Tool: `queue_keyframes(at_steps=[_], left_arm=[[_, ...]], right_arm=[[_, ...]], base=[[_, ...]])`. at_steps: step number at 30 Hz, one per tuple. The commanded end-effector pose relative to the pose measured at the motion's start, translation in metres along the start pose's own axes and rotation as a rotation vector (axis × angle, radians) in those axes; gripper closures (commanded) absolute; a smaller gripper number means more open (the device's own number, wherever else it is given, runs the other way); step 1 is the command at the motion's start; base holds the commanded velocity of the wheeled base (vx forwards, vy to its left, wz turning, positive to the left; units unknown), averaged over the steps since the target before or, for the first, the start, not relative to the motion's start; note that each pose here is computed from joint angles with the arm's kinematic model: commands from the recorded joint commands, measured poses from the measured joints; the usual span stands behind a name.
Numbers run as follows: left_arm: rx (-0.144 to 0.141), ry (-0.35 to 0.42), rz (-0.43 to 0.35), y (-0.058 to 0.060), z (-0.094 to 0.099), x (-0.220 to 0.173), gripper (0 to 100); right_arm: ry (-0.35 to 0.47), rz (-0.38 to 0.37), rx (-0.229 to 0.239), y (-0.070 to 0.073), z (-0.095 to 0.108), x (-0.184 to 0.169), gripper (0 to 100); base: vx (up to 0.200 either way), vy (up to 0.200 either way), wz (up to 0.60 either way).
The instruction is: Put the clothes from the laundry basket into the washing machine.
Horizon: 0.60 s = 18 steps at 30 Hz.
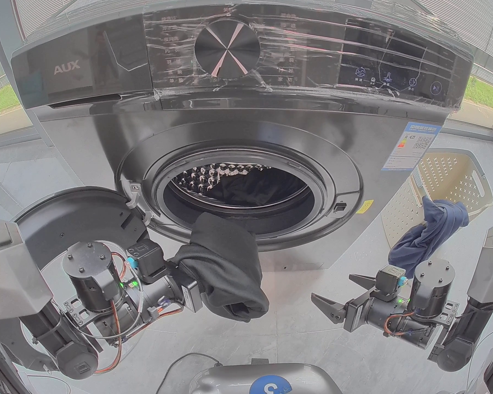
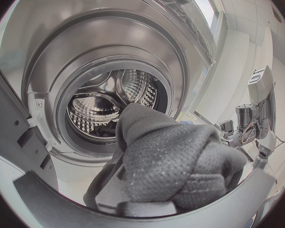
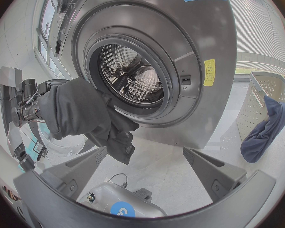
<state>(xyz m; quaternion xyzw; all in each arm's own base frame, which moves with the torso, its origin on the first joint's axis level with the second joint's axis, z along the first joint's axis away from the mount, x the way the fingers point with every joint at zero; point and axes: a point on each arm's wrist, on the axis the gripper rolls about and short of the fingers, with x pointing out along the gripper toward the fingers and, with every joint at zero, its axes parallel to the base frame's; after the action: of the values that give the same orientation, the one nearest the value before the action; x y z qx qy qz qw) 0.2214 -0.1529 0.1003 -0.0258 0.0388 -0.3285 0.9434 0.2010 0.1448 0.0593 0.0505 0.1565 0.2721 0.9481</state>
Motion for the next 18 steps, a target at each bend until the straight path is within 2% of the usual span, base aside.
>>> queue_keyframes(at_steps=[1, 6, 12, 18], left_arm=[[0.000, 0.002, 0.000, 0.0001, -0.0010, 0.0005, 100], [0.000, 0.002, 0.000, 0.0001, -0.0008, 0.0001, 100], [-0.001, 0.003, 0.000, 0.0001, -0.0011, -0.0002, 100], [0.001, 0.005, 0.001, 0.0001, -0.0014, -0.0005, 100]], right_arm=[[-0.005, 0.005, 0.000, 0.0010, -0.0001, 0.0000, 0], [-0.007, 0.005, 0.000, 0.0010, 0.0003, -0.0002, 0], [-0.007, 0.005, 0.000, 0.0010, 0.0003, -0.0002, 0], [-0.007, 0.005, 0.000, 0.0010, 0.0003, -0.0002, 0]], base=[[0.000, 0.000, 0.00], [0.000, 0.000, 0.00], [0.000, 0.200, 0.00], [0.000, 0.000, 0.00]])
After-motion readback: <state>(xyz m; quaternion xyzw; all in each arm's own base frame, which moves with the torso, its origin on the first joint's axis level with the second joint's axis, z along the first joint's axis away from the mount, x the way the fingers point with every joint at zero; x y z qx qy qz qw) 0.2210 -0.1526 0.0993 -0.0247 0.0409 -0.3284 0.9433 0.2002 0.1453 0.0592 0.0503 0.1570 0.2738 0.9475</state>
